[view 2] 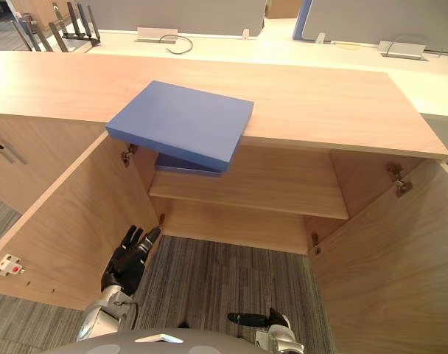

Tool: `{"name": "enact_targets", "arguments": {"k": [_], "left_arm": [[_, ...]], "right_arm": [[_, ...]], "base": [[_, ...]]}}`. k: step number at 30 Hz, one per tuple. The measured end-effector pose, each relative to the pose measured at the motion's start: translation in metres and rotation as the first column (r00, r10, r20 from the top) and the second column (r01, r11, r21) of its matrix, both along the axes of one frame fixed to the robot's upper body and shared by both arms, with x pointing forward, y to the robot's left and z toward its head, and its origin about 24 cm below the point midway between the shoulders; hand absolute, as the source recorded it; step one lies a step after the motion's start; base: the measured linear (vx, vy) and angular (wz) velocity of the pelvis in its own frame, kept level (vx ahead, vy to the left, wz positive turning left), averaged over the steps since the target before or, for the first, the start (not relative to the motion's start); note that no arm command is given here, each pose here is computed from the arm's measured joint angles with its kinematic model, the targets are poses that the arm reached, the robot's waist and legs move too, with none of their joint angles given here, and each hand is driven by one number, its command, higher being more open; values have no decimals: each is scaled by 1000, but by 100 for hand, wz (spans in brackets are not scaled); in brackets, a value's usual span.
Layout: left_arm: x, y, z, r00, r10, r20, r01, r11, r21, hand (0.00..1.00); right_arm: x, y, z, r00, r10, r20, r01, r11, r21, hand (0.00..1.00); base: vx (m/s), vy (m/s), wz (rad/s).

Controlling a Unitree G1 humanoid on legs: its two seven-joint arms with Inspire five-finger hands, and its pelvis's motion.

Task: Walk over to the cabinet, pick up the folder, carry it to the office cabinet, place the folder inside the office cabinet, then close the office cabinet door

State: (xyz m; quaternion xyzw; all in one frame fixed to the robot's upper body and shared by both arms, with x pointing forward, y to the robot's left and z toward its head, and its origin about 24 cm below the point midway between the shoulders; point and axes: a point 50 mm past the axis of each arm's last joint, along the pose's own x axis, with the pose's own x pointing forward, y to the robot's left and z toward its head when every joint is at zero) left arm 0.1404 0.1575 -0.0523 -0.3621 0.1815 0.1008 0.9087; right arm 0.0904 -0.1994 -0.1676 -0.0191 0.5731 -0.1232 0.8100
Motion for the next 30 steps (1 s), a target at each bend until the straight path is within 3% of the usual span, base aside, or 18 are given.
{"name": "enact_targets", "arguments": {"k": [3, 9, 12, 18, 23, 26, 28, 30], "left_arm": [[4, 2, 25, 995, 53, 83, -55, 998, 14, 100], [8, 21, 46, 984, 145, 107, -171, 939, 300, 100], [6, 29, 53, 966, 237, 104, -258, 867, 425, 100], [8, 34, 76, 944, 279, 175, -322, 672, 667, 100], [18, 29, 94, 947, 194, 257, -321, 498, 806, 100], [35, 27, 111, 942, 42, 333, -326, 344, 880, 100], [52, 23, 135, 901, -103, 421, -397, 192, 898, 100], [59, 21, 146, 872, -192, 450, -435, 119, 893, 100]], "right_arm": [[-1, 3, 0, 1000, 29, -6, -29, 1000, 0, 100], [-5, 2, -1, 1000, 21, -4, -21, 1000, -12, 100], [-8, 3, -2, 1000, 22, -13, -23, 1000, -22, 100], [-8, 7, -2, 999, 39, -6, -39, 998, -41, 100], [-7, 8, -2, 999, 43, -8, -44, 998, -48, 100], [-9, 8, -2, 998, 59, -22, -60, 997, -53, 100], [-8, 5, -2, 998, 58, -26, -60, 997, -58, 100], [-7, 4, -2, 998, 59, -23, -60, 996, -61, 100]], "base": [[11, 1, 0], [-8, -1, 5], [-60, -5, 2], [-56, 4, -3], [-11, 16, -11], [31, 32, -24], [21, -1, -24], [-8, 4, -13]]}}
